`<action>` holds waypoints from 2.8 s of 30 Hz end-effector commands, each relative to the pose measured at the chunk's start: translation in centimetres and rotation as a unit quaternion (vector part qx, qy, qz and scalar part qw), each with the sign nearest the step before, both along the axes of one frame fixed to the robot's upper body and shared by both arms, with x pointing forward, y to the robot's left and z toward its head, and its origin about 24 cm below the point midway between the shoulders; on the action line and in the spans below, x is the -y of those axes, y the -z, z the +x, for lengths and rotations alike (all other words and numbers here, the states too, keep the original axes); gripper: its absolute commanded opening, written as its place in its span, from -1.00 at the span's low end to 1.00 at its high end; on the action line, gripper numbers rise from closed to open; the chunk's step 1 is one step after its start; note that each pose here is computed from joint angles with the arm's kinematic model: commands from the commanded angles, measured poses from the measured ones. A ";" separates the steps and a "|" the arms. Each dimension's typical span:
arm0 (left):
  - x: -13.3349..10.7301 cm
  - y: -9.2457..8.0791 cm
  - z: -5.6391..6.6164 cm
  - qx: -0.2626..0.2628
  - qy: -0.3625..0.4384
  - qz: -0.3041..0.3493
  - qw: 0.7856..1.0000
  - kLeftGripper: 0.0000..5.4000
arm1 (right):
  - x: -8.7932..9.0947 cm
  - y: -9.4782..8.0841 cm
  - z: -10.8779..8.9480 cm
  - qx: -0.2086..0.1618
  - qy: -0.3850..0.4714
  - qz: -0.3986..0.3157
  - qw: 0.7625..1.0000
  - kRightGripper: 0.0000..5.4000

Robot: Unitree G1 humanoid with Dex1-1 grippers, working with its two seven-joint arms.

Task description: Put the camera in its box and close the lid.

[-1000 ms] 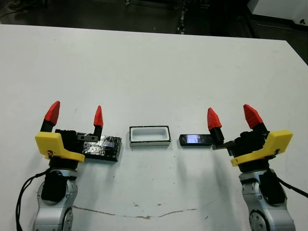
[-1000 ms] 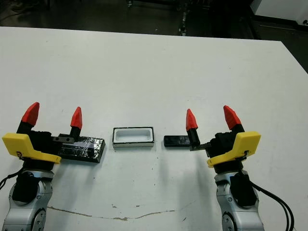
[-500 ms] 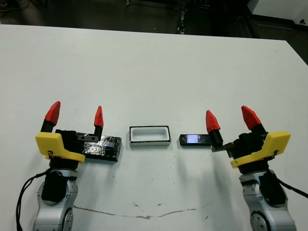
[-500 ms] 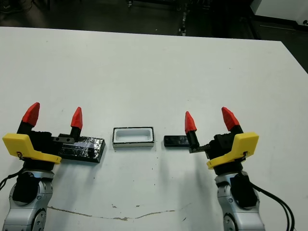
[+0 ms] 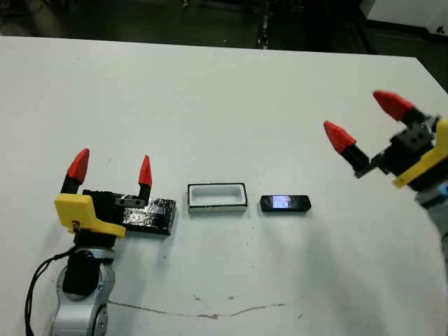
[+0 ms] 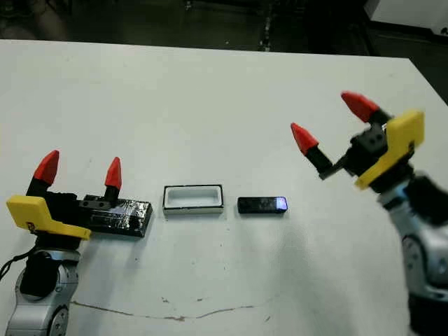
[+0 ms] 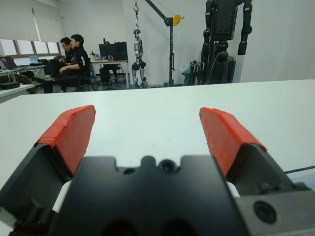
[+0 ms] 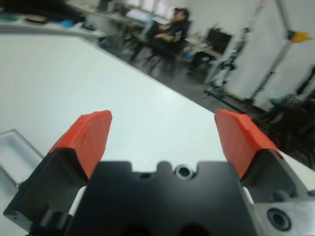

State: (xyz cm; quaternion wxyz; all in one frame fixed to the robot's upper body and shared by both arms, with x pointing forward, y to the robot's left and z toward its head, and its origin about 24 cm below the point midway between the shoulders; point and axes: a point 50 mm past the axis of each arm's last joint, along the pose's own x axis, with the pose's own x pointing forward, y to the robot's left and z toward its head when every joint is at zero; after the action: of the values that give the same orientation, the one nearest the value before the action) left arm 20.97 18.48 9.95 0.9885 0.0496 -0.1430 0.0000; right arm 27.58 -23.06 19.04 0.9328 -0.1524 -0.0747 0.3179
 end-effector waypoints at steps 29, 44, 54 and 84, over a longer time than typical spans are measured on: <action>-0.1 0.0 -0.2 -0.009 -0.007 0.012 1.000 0.99 | -4.5 2.2 4.4 -0.229 -0.333 -0.326 0.855 1.00; 0.0 0.1 -0.5 -0.012 -0.006 0.009 1.000 0.99 | -5.3 4.4 4.4 -0.258 -0.351 -0.350 0.829 1.00; 0.0 0.2 -0.7 -0.013 -0.003 0.004 1.000 0.99 | -5.5 5.4 4.0 -0.269 -0.346 -0.378 0.816 1.00; 0.2 0.2 -0.9 -0.016 -0.003 0.010 1.000 1.00 | -4.8 7.7 3.2 -0.268 -0.361 -0.375 0.811 0.20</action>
State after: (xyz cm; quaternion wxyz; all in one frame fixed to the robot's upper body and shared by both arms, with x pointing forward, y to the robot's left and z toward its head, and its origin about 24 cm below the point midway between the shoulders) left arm 20.25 18.30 9.87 0.9896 0.0557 -0.1329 0.0012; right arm 30.96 -17.86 11.93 0.5989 -0.3709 0.2440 0.6665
